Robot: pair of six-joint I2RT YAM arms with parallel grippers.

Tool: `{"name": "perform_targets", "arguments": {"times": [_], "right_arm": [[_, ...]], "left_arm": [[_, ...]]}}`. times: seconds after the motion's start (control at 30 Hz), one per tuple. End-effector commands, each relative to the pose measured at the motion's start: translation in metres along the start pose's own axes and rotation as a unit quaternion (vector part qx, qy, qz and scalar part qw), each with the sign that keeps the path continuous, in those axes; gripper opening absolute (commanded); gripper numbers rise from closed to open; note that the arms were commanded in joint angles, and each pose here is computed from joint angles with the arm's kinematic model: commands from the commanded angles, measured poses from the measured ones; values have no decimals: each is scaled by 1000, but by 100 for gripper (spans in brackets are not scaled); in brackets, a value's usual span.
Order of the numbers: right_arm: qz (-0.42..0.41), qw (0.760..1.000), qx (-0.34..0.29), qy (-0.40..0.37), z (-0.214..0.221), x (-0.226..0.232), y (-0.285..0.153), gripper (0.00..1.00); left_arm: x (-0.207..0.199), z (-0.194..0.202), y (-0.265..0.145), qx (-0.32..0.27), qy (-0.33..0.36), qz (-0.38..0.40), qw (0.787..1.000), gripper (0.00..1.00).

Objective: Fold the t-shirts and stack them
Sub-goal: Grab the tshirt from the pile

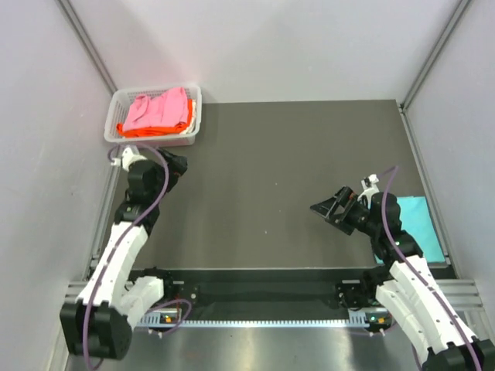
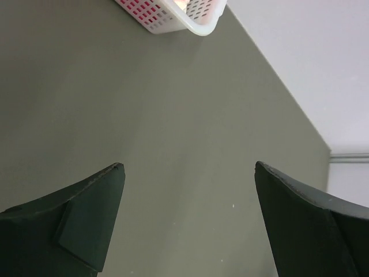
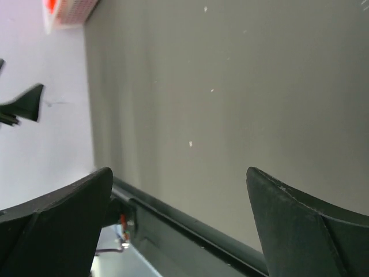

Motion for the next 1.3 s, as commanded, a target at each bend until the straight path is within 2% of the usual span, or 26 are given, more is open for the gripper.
{"name": "perform_targets", "arguments": {"times": [0.0, 0.1, 0.17, 0.2, 0.23, 0.27, 0.3, 0.33, 0.37, 0.4, 0.47, 0.5, 0.53, 0.57, 0.6, 0.63, 0.67, 0.73, 0.77, 0.8, 0.93, 1.07, 1.1, 1.13, 1.2, 1.27], "right_arm": [[48, 996, -7, -71, -18, 4, -10, 100], [81, 990, -14, -115, -33, 6, -19, 100], [97, 985, -13, -140, -43, 10, -22, 100], [102, 984, -4, -148, -41, 6, -21, 100], [105, 982, -2, -157, -44, 9, -23, 100], [113, 980, -1, -164, -47, 7, -23, 100], [116, 977, 5, -177, -48, 6, -22, 100], [117, 976, 0, -184, -52, 8, -23, 100], [124, 974, -3, -189, -54, 6, -23, 100], [129, 973, -6, -191, -58, 7, -22, 100], [147, 969, -16, -196, -67, 4, -21, 100], [155, 967, -12, -203, -71, 2, -19, 100], [159, 966, -18, -205, -78, 6, -20, 100], [166, 963, -20, -209, -82, 5, -19, 100], [177, 962, -10, -207, -83, 2, -15, 100], [184, 961, -12, -206, -88, 2, -16, 100], [200, 958, -12, -203, -90, -3, -15, 100], [215, 957, -9, -196, -95, -8, -14, 100], [222, 956, -11, -193, -97, -10, -13, 100], [226, 955, -11, -190, -98, -10, -12, 100], [237, 955, -27, -178, -105, -13, -10, 100], [245, 956, -36, -158, -109, -16, -4, 100], [244, 957, -38, -155, -109, -17, 0, 100], [244, 957, -38, -149, -109, -19, 3, 100], [243, 960, -36, -137, -107, -22, 9, 100], [244, 961, -37, -123, -108, -23, 13, 100]], "left_arm": [[-18, -8, 25, 17, 53, -5, 998, 99], [-19, -18, 53, 12, 25, -15, 1000, 99], [-12, -37, 81, 12, -43, -22, 999, 99], [-8, -52, 92, -10, -50, -16, 999, 99], [-18, -41, 95, 59, -53, 39, 996, 99], [-37, -56, 104, 53, -48, 114, 991, 99], [-19, -64, 125, 63, -75, 114, 989, 99], [-34, -62, 126, 105, -108, 179, 972, 99], [-60, -79, 126, 84, -84, 275, 954, 99], [-41, -77, 150, 102, -110, 249, 957, 99], [-56, -103, 175, 76, -83, 232, 966, 99], [-41, -99, 188, 88, -79, 172, 978, 99], [-40, -101, 202, 76, -16, 154, 985, 99], [-61, -128, 210, 29, 18, 138, 990, 99], [-53, -118, 223, 50, 42, 93, 994, 99], [-47, -122, 231, 42, 108, 60, 991, 99], [-73, -149, 235, -3, 145, 55, 988, 99], [-53, -142, 255, 10, 202, 3, 979, 99], [-63, -156, 258, -12, 215, 3, 977, 99], [-50, -153, 269, -5, 226, -14, 974, 99], [-51, -167, 274, -36, 265, -38, 963, 96], [-52, -177, 256, -60, 275, -62, 958, 86], [-65, -185, 240, -81, 282, -54, 954, 86], [-47, -176, 237, -75, 284, -70, 953, 87], [-66, -190, 216, -119, 287, -48, 949, 91], [-69, -193, 210, -130, 290, -47, 947, 92]]}}
Point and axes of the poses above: each gripper's point midway between its finger pads, its own y axis out along the fingers, its own x axis along the line the jaws close on, z = x × y, the point moved 4 cm from there along -y, back along the fingers, and after that the axes turned 10 degrees about -y, right-handed, at the moved point
